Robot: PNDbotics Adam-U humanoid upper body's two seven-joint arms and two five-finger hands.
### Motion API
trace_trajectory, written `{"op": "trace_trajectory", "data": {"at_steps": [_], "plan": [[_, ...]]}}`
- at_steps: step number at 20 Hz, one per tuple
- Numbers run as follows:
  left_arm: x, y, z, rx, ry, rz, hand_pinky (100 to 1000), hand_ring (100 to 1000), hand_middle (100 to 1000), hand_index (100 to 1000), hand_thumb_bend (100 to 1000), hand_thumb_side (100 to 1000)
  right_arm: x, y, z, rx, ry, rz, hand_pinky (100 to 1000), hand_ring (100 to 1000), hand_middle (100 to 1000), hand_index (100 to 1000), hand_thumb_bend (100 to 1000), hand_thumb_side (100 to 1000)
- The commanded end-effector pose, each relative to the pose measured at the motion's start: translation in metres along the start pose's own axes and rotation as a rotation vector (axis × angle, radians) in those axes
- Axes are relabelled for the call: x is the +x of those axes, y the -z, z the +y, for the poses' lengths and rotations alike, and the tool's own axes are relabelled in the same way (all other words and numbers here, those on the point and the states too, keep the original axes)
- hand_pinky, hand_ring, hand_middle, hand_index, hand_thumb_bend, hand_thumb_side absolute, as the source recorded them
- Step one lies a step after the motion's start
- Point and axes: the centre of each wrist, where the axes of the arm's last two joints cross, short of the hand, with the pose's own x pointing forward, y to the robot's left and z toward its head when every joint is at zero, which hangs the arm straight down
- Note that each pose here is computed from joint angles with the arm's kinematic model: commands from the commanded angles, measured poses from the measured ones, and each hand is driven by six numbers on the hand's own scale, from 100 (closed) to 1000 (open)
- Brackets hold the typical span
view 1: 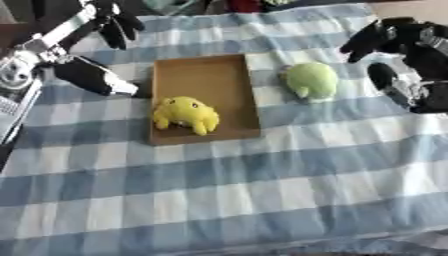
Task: Pick up objects on the table and place them in the box.
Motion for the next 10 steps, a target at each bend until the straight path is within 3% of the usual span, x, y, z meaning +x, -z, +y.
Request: {"op": "trace_trajectory", "data": {"at_steps": [1, 6, 10], "plan": [[0.009, -0.012, 0.015, 0.103, -0.024, -0.019, 586, 545, 553, 721, 833, 217, -0.003, -0.003, -0.017, 0.049, -0.084, 0.024, 704, 800, 742, 736, 100, 481], [0.01, -0.027, 0.013, 0.207, -0.098, -0.026, 587, 548, 552, 717, 825, 207, -0.019, 0.0, -0.022, 0.133, -0.145, 0.06, 718, 825, 776, 776, 227, 506], [0.008, -0.034, 0.009, 0.248, -0.127, -0.023, 586, 548, 552, 717, 827, 209, -0.032, 0.005, -0.025, 0.192, -0.193, 0.077, 738, 840, 792, 798, 443, 508]]}}
